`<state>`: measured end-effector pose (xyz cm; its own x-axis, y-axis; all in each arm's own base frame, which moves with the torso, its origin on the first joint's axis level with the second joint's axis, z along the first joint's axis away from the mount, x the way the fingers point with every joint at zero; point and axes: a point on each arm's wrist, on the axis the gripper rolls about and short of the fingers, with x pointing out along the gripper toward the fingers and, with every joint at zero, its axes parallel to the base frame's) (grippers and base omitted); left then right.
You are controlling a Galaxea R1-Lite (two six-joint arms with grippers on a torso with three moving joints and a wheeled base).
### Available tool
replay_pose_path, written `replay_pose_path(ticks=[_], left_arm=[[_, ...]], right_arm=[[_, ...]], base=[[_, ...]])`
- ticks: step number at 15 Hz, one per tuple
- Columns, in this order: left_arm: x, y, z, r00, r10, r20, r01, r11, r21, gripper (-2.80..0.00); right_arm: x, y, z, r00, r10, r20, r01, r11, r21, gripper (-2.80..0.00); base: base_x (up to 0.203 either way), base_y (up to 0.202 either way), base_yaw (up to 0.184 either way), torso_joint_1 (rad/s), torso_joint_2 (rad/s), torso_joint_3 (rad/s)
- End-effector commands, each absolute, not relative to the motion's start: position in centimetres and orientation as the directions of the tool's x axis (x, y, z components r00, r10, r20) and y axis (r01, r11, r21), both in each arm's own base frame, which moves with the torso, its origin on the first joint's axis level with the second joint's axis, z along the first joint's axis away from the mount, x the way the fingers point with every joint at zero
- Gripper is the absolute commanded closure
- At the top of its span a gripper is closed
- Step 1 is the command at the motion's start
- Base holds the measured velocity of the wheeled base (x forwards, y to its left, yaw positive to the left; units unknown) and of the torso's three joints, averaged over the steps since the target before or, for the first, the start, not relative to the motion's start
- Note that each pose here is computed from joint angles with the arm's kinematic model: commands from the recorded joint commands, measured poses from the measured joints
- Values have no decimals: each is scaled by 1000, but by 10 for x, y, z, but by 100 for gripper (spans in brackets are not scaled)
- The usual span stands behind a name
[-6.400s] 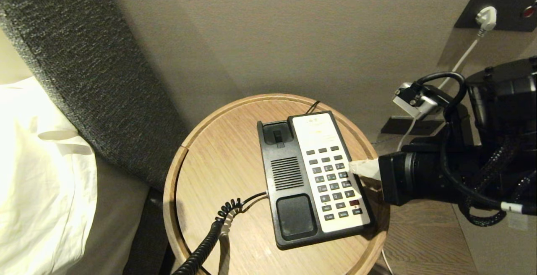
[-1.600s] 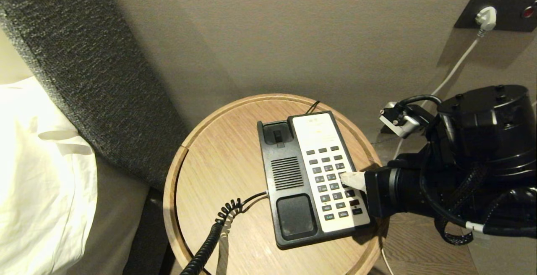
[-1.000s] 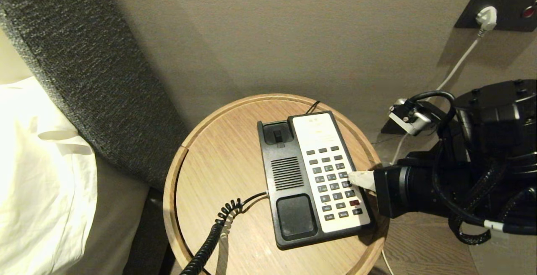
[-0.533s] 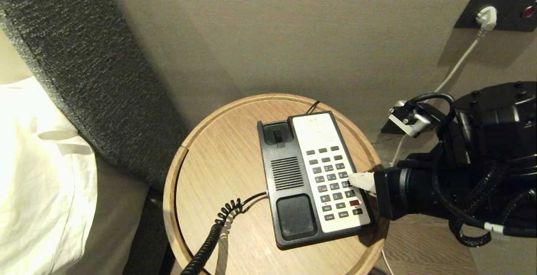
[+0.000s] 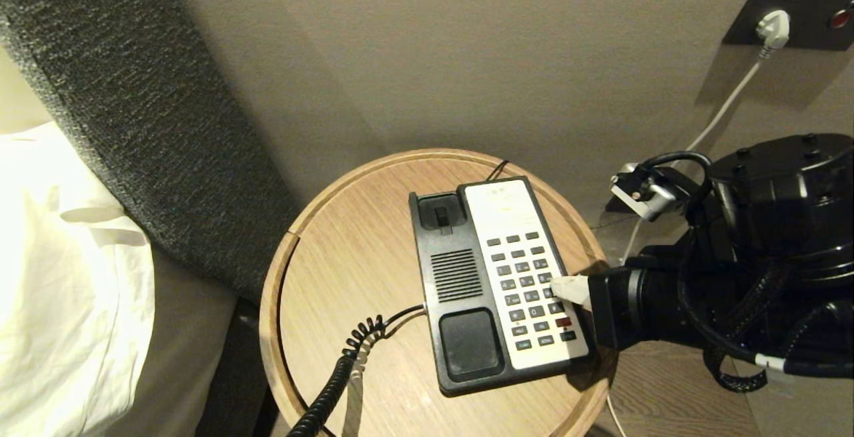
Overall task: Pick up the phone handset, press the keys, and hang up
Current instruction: Dial the number
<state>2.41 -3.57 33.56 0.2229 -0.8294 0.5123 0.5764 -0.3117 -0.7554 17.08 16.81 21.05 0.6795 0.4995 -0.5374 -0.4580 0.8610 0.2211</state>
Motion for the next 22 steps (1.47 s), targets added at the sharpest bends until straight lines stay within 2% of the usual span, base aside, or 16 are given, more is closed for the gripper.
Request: replay_pose_path(ticks=[1, 22], left_arm=[[24, -35, 335, 220, -830, 513, 570, -318, -757, 0], [22, -34, 332, 220, -831, 512, 568, -318, -759, 0]], right_arm=[[172, 169, 207, 675, 493, -549, -454, 864, 217, 0], [158, 161, 214, 669, 512, -539, -472, 853, 224, 0]], base=[[0, 0, 0, 0, 0, 0], [0, 0, 0, 0, 0, 0]])
